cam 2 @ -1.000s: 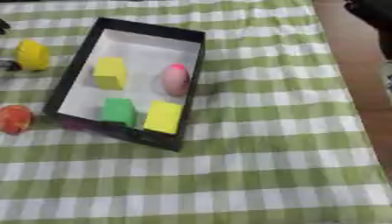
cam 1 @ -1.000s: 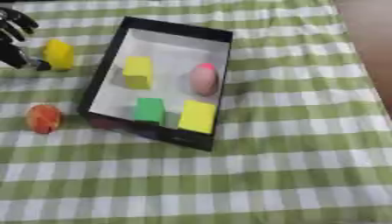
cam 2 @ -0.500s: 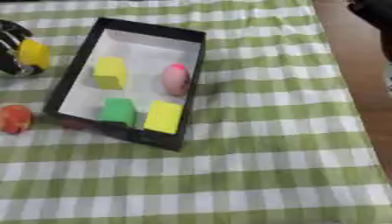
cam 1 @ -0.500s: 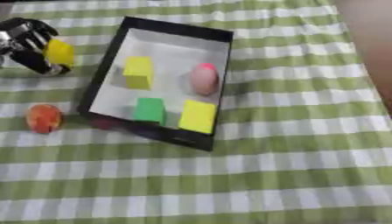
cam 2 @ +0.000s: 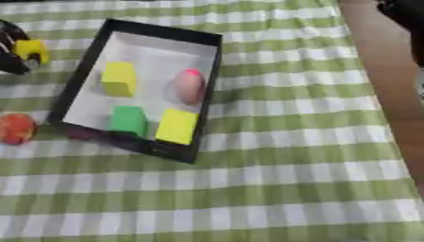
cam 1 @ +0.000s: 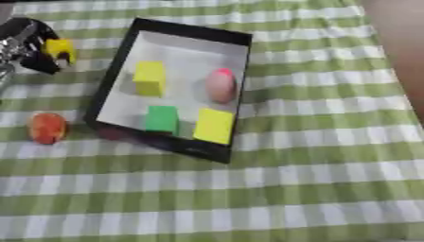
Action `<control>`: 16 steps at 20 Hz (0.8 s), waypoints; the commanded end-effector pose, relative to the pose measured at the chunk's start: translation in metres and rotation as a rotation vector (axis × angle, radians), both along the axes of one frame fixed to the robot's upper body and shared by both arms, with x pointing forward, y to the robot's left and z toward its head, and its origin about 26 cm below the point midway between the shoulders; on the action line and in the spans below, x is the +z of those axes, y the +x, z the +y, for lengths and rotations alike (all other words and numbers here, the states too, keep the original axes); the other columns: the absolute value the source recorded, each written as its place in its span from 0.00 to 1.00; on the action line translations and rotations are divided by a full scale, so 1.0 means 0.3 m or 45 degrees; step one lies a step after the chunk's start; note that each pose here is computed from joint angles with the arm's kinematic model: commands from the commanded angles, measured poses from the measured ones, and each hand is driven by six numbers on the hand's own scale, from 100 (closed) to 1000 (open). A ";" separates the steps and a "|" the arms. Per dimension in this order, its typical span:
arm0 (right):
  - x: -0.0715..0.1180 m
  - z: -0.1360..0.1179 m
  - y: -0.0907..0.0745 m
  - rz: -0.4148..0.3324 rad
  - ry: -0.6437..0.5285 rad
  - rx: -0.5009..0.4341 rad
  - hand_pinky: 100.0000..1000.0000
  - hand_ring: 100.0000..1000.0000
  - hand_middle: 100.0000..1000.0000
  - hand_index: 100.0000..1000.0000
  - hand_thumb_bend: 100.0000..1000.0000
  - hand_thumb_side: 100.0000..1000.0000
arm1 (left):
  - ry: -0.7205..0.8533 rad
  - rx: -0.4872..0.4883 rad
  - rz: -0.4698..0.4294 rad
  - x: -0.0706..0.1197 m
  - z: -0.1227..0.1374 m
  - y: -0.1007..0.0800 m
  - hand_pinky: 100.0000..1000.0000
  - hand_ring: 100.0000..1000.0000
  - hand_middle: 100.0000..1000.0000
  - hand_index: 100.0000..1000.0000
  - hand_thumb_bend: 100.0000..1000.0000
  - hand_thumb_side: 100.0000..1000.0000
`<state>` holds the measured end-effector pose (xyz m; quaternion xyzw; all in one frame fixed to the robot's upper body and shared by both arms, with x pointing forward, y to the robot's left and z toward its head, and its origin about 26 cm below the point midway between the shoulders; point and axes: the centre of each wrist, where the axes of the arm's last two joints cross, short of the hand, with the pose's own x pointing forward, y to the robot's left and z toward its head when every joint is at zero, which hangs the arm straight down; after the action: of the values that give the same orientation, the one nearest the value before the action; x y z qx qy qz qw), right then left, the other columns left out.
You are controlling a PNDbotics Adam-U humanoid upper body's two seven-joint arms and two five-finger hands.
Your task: Pick up objects on the table and place them in the box.
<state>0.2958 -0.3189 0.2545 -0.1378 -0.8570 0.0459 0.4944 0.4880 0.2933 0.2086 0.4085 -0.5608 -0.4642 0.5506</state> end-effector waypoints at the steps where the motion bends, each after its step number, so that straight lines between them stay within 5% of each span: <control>1: 0.034 -0.003 -0.012 -0.040 -0.022 0.007 0.91 0.78 0.65 0.75 0.29 0.23 | 0.048 -0.058 -0.107 0.137 0.004 -0.023 0.59 0.53 0.47 0.57 0.05 0.00; 6: 0.032 -0.002 -0.012 -0.035 -0.022 0.011 0.91 0.78 0.65 0.75 0.29 0.23 | 0.038 -0.109 -0.141 0.195 -0.037 -0.042 0.58 0.53 0.48 0.57 0.03 0.00; 10: 0.031 -0.007 -0.014 -0.037 -0.020 0.002 0.91 0.78 0.65 0.75 0.29 0.23 | -0.003 -0.306 -0.348 0.333 -0.140 -0.074 0.58 0.52 0.47 0.57 0.02 0.00; 16: 0.035 -0.008 -0.014 -0.043 -0.018 0.003 0.91 0.78 0.65 0.75 0.28 0.23 | -0.003 -0.623 -0.408 0.387 -0.256 -0.145 0.59 0.52 0.47 0.57 0.04 0.00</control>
<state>0.2953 -0.3202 0.2535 -0.1356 -0.8564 0.0438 0.4963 0.4526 0.2185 0.3042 0.3283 -0.7098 -0.5098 0.3585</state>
